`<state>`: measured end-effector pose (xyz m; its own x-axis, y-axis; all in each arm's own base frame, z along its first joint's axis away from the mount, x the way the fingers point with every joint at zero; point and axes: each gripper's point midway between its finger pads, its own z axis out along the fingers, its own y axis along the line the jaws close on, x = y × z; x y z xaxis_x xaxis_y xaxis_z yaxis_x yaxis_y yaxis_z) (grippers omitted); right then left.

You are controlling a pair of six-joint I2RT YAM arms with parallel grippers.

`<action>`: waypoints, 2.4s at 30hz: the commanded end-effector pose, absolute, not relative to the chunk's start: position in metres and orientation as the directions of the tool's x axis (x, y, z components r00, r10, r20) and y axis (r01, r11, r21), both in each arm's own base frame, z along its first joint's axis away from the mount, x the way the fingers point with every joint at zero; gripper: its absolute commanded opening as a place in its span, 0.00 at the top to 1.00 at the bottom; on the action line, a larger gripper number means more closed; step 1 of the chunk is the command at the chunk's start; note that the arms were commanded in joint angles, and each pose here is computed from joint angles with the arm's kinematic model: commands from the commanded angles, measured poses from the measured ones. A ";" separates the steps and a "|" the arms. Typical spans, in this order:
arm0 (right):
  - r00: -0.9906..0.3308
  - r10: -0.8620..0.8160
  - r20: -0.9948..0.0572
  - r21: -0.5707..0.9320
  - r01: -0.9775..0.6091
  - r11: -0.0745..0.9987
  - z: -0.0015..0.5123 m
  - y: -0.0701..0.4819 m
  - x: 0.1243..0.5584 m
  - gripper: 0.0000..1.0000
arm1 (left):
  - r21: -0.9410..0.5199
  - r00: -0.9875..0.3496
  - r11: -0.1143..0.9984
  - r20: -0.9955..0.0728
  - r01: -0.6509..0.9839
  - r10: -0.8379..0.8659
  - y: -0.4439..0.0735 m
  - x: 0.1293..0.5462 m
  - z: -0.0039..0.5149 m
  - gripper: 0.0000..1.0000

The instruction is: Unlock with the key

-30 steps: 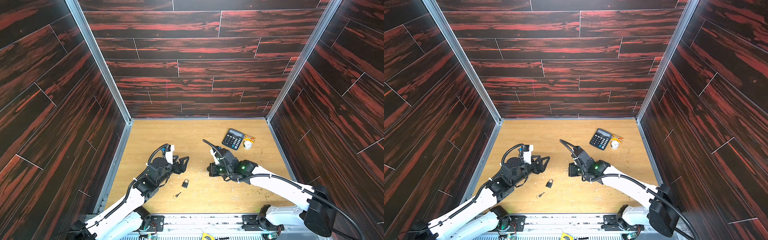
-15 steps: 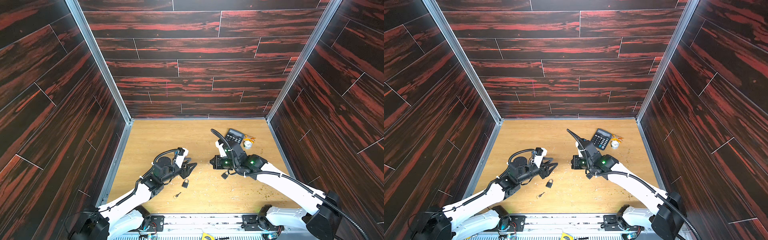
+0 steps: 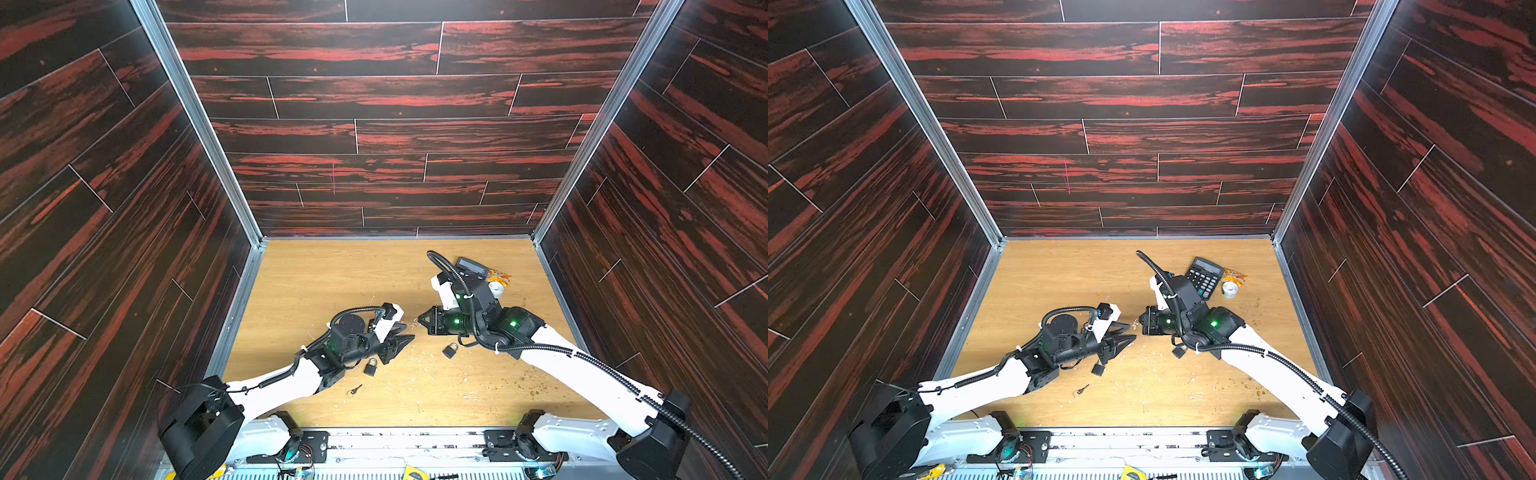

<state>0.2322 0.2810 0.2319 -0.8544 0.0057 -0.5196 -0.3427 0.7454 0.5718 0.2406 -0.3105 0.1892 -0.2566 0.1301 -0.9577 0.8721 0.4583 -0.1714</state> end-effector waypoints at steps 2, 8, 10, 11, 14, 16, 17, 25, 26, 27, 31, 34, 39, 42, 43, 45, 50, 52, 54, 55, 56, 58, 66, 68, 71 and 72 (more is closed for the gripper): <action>-0.844 0.012 -0.536 0.597 -0.368 0.713 0.250 0.281 0.228 1.00 | -0.110 -0.168 0.441 -0.981 0.891 0.095 -0.321 0.247 0.213 0.63; -0.844 0.017 -0.536 0.606 -0.371 0.704 0.251 0.283 0.228 1.00 | -0.111 -0.171 0.436 -0.980 0.893 0.101 -0.327 0.248 0.210 0.72; -0.844 0.018 -0.536 0.607 -0.370 0.703 0.251 0.283 0.228 1.00 | -0.112 -0.171 0.434 -0.980 0.894 0.098 -0.328 0.248 0.211 0.77; -0.844 0.020 -0.536 0.606 -0.368 0.705 0.250 0.282 0.228 1.00 | -0.113 -0.172 0.433 -0.980 0.894 0.099 -0.329 0.248 0.210 0.79; -0.843 0.024 -0.537 0.607 -0.366 0.705 0.250 0.282 0.229 1.00 | -0.111 -0.168 0.438 -0.981 0.892 0.094 -0.328 0.249 0.211 0.84; -0.845 0.026 -0.535 0.609 -0.364 0.705 0.249 0.282 0.229 1.00 | -0.111 -0.166 0.437 -0.982 0.893 0.092 -0.328 0.248 0.211 0.85; -0.845 0.025 -0.535 0.608 -0.364 0.705 0.249 0.282 0.229 1.00 | -0.111 -0.166 0.437 -0.982 0.893 0.089 -0.328 0.249 0.212 0.86; -0.846 0.034 -0.533 0.609 -0.355 0.709 0.247 0.280 0.231 1.00 | -0.117 -0.172 0.435 -0.981 0.893 0.089 -0.329 0.248 0.210 1.00; -0.847 0.034 -0.531 0.609 -0.353 0.710 0.246 0.280 0.231 1.00 | -0.119 -0.174 0.435 -0.981 0.893 0.090 -0.329 0.248 0.210 1.00; -0.846 0.035 -0.532 0.609 -0.354 0.710 0.247 0.280 0.231 1.00 | -0.119 -0.174 0.435 -0.981 0.892 0.089 -0.329 0.248 0.210 1.00; -0.844 0.041 -0.535 0.605 -0.349 0.716 0.245 0.277 0.233 1.00 | -0.122 -0.181 0.438 -0.979 0.891 0.096 -0.327 0.247 0.208 1.00; -0.840 0.043 -0.541 0.600 -0.349 0.720 0.245 0.275 0.233 1.00 | -0.126 -0.196 0.439 -0.973 0.890 0.118 -0.327 0.246 0.204 1.00; -0.829 0.043 -0.558 0.590 -0.360 0.723 0.246 0.271 0.235 0.95 | -0.154 -0.243 0.422 -0.956 0.893 0.165 -0.328 0.241 0.195 1.00; -0.824 0.040 -0.566 0.591 -0.371 0.716 0.247 0.271 0.234 0.85 | -0.162 -0.259 0.419 -0.948 0.893 0.185 -0.326 0.239 0.191 1.00; -0.821 0.038 -0.569 0.591 -0.376 0.714 0.248 0.270 0.234 0.83 | -0.162 -0.262 0.421 -0.946 0.893 0.190 -0.326 0.238 0.190 1.00; -0.818 0.035 -0.574 0.588 -0.382 0.712 0.248 0.270 0.234 0.77 | -0.161 -0.271 0.440 -0.942 0.883 0.200 -0.322 0.240 0.189 1.00; -0.790 0.025 -0.612 0.585 -0.432 0.687 0.255 0.268 0.233 0.65 | -0.128 -0.261 0.468 -0.938 0.874 0.229 -0.313 0.239 0.191 1.00; -0.767 0.009 -0.641 0.582 -0.479 0.657 0.261 0.269 0.230 0.64 | -0.112 -0.246 0.455 -0.937 0.883 0.247 -0.310 0.235 0.193 1.00; -0.729 -0.020 -0.685 0.577 -0.558 0.596 0.270 0.275 0.224 0.60 | -0.102 -0.236 0.434 -0.935 0.895 0.265 -0.308 0.231 0.195 1.00; -0.707 -0.035 -0.707 0.573 -0.600 0.558 0.275 0.278 0.218 0.57 | -0.102 -0.233 0.421 -0.933 0.901 0.274 -0.308 0.228 0.197 1.00; -0.687 -0.051 -0.725 0.567 -0.637 0.522 0.278 0.281 0.214 0.55 | -0.104 -0.234 0.407 -0.931 0.907 0.281 -0.307 0.226 0.197 1.00; -0.660 -0.070 -0.748 0.553 -0.679 0.484 0.280 0.283 0.209 0.52 | -0.108 -0.229 0.382 -0.930 0.918 0.288 -0.308 0.222 0.201 1.00; -0.604 -0.140 -0.784 0.525 -0.767 0.369 0.269 0.291 0.193 0.51 | -0.118 -0.202 0.299 -0.943 0.947 0.266 -0.313 0.215 0.217 1.00; -0.601 -0.143 -0.786 0.527 -0.774 0.351 0.266 0.293 0.192 0.52 | -0.120 -0.200 0.288 -0.943 0.950 0.265 -0.314 0.215 0.218 1.00; -0.595 -0.147 -0.790 0.523 -0.780 0.343 0.262 0.295 0.193 0.52 | -0.127 -0.198 0.262 -0.943 0.957 0.266 -0.317 0.213 0.221 1.00; -0.595 -0.150 -0.790 0.523 -0.781 0.342 0.261 0.296 0.194 0.52 | -0.128 -0.195 0.250 -0.944 0.960 0.265 -0.319 0.212 0.222 1.00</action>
<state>0.1939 0.2910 0.2548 -0.6426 -0.1439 -0.7526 -0.7355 0.3913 0.5531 0.2167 -0.3136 0.2080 -0.2451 0.2684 -0.9316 0.9360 0.3159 -0.1552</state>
